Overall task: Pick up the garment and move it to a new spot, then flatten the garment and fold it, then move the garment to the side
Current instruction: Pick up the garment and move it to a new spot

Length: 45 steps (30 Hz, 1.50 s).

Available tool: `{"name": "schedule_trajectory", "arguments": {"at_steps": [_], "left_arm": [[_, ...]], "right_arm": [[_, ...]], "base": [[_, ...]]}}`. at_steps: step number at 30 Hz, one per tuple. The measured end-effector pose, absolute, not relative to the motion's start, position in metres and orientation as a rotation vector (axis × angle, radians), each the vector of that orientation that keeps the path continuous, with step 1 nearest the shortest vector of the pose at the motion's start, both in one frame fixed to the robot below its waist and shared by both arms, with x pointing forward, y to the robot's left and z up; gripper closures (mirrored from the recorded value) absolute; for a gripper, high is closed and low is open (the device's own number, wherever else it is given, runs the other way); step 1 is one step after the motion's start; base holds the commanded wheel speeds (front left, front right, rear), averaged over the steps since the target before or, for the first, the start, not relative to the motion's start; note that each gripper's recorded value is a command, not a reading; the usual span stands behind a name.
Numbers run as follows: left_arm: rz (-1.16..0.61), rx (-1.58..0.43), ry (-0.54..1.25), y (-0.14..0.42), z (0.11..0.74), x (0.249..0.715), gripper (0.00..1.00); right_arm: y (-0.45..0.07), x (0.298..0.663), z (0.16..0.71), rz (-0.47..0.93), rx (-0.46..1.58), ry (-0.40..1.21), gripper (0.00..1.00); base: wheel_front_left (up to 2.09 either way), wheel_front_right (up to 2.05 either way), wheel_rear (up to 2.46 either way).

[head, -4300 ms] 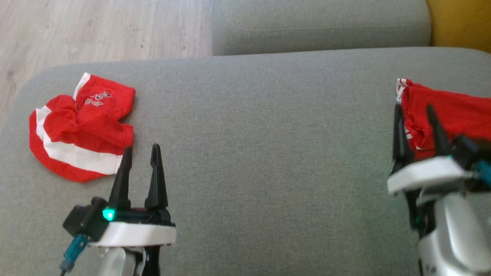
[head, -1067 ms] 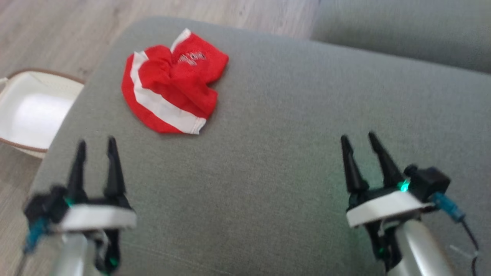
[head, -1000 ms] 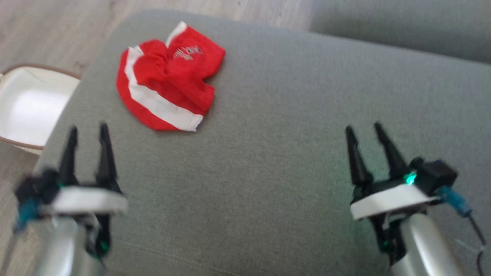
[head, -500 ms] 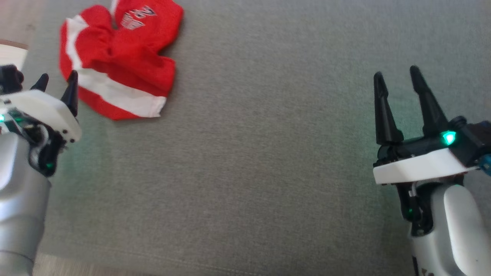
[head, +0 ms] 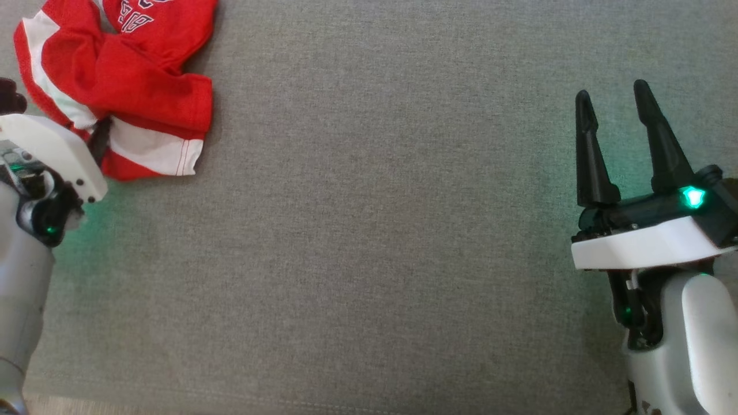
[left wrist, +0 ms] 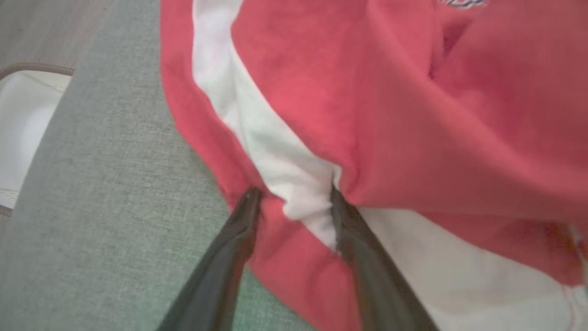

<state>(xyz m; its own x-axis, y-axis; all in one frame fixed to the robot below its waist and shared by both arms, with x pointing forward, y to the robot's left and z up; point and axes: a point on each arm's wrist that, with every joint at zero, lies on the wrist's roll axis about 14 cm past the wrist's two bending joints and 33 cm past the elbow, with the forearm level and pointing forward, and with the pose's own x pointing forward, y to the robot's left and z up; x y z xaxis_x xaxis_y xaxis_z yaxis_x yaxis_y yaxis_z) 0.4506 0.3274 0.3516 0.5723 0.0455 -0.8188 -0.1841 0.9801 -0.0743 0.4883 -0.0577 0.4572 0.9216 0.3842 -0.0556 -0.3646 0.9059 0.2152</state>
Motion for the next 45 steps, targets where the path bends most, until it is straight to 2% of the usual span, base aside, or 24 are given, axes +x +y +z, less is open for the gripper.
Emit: {"name": "schedule_trajectory", "arguments": {"at_steps": [1,6,12,17,31,45], "left_arm": [[0.130,-0.164,0.949,0.325,0.352,0.451,1.00],[0.121,-0.172,0.861,0.322,0.365,0.457,1.00],[0.111,-0.219,0.655,0.317,0.405,0.476,1.00],[0.035,-0.262,0.501,0.291,0.442,0.487,1.00],[-0.378,-0.416,0.257,0.118,0.511,0.496,1.00],[-0.666,-0.500,0.199,-0.034,0.539,0.465,1.00]], "right_arm": [[-0.058,0.488,0.458,0.387,0.203,0.095,0.00],[-0.056,0.486,0.467,0.394,0.200,0.079,0.00],[-0.057,0.479,0.482,0.392,0.222,0.041,0.00],[-0.064,0.470,0.501,0.376,0.244,-0.008,0.00],[-0.092,0.444,0.521,0.307,0.267,-0.064,0.00],[-0.126,0.431,0.518,0.210,0.272,-0.077,0.00]], "base": [[0.00,0.00,0.00],[0.00,0.00,0.00],[0.00,0.00,0.00],[0.00,0.00,0.00],[0.00,0.00,0.00],[0.00,0.00,0.00]]}}
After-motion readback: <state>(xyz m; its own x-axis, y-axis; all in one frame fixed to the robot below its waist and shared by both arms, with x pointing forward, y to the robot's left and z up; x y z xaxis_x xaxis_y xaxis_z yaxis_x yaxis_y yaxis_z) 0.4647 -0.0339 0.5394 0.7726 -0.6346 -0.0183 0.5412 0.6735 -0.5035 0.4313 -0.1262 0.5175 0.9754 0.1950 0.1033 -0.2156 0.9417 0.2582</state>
